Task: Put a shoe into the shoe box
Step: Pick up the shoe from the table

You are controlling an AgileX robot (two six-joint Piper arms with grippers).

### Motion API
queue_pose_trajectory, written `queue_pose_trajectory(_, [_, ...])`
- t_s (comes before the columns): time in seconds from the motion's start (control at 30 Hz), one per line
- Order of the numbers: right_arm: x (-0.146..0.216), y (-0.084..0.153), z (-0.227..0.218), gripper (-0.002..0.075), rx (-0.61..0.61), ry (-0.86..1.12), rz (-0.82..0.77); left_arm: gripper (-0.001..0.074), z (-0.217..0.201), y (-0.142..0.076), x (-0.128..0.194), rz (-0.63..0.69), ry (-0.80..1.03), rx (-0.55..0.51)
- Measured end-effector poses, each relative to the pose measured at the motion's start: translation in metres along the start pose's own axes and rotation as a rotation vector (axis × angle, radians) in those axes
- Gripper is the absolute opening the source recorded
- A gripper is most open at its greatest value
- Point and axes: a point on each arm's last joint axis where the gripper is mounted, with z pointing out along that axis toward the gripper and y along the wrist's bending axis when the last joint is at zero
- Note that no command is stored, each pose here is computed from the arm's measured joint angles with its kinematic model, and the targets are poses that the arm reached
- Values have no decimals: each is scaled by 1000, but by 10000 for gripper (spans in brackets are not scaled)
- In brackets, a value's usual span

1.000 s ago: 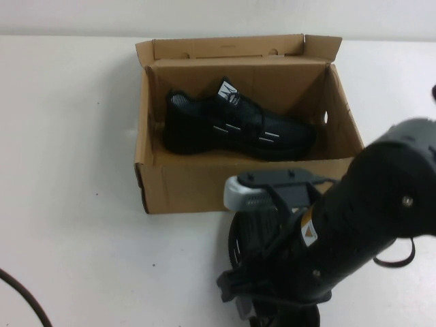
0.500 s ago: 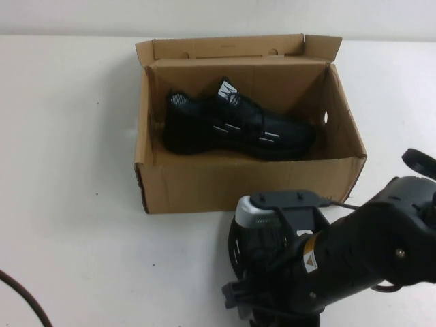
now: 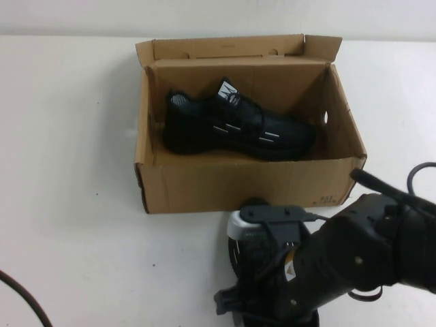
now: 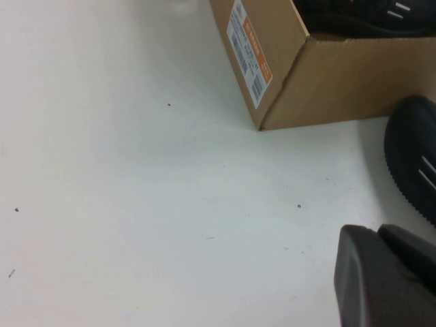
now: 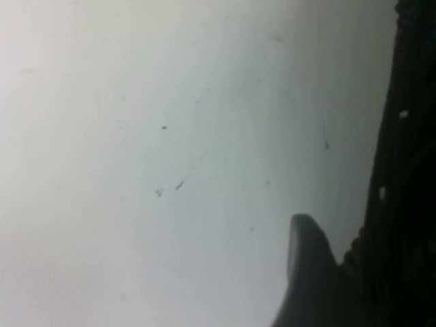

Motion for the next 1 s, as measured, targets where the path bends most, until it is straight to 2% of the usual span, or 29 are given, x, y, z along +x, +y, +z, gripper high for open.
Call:
queue_pose_trajectory(0.1, [-1, -2, 11, 288, 17, 15, 6, -3, 0, 0, 0, 0, 0, 0])
queue_pose_trajectory(0.13, [-1, -2, 13, 256, 21, 20, 7, -3, 0, 0, 0, 0, 4, 0])
queue_pose_trajectory(0.2, [-1, -4, 16, 132, 32, 29, 6, -3, 0, 0, 1, 0, 8, 1])
queue_pose_trajectory(0.27, [-1, -4, 16, 56, 38, 27, -9, -3, 0, 0, 1, 0, 15, 1])
queue_pose_trajectory(0.37, [-1, -4, 15, 11, 41, 23, -22, -3, 0, 0, 2, 0, 23, 2])
queue_pose_trajectory(0.57, [2, -4, -2, -6, 33, 3, -101, -3, 0, -1, 4, -2, 39, 6])
queue_pose_trajectory(0.83, [14, -2, -54, -8, 24, 9, -352, -3, 0, -7, 4, -56, 43, 81])
queue_pose_trajectory(1.0, [17, -2, -94, -9, 72, -31, -557, -3, -1, -11, 2, -82, 30, 116])
